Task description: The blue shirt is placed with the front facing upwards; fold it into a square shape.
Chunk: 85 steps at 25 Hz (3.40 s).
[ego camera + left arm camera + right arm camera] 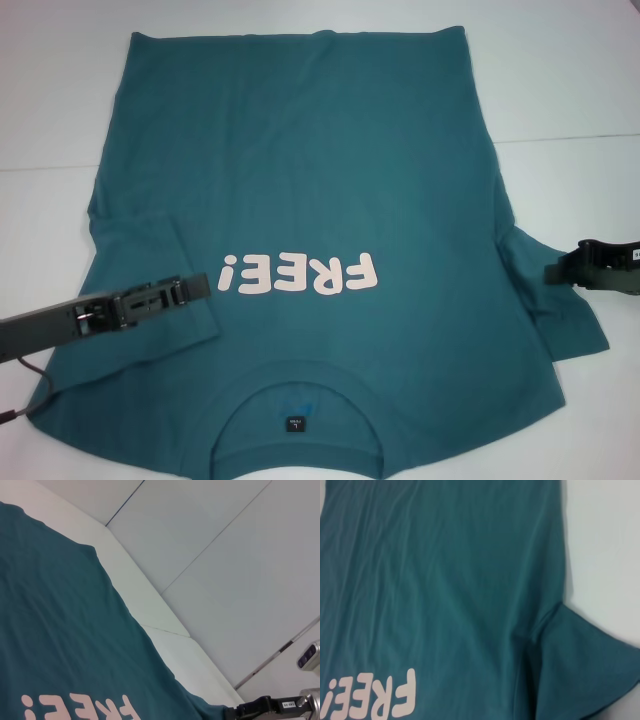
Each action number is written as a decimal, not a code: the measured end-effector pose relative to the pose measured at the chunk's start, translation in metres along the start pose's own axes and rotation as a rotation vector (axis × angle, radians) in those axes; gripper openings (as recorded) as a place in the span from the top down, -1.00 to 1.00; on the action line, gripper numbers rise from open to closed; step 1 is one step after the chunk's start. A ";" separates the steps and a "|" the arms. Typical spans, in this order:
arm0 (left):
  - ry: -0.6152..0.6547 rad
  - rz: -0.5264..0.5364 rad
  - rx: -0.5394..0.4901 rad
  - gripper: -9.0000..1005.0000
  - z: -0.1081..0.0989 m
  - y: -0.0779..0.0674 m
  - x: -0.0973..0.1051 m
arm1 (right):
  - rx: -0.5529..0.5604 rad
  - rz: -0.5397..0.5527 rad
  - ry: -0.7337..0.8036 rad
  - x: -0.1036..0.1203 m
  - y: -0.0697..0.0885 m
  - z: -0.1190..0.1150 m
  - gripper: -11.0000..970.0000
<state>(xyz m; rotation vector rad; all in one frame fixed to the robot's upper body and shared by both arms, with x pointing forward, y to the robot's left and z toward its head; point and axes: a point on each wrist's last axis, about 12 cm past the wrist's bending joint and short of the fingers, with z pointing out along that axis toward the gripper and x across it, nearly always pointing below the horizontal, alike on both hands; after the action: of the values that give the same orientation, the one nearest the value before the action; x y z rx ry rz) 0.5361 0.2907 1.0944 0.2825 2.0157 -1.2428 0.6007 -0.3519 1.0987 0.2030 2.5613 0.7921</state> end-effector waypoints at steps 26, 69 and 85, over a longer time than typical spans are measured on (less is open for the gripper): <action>-0.005 -0.010 -0.006 -0.44 -0.006 0.001 0.003 | 0.104 -0.083 -0.071 -0.032 -0.005 -0.023 0.96; -0.023 -0.027 -0.020 -0.44 -0.011 0.004 0.006 | 0.236 -0.267 0.042 -0.065 0.046 -0.021 0.96; -0.026 -0.029 -0.027 -0.44 -0.011 0.004 0.006 | 0.172 -0.337 0.121 -0.063 0.085 -0.002 0.96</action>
<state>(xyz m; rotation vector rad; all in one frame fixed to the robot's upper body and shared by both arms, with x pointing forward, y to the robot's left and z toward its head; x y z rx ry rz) 0.5290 0.3009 1.0900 0.2239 2.0192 -1.2303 0.6569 -0.2996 1.1719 -0.2268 2.6760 0.4712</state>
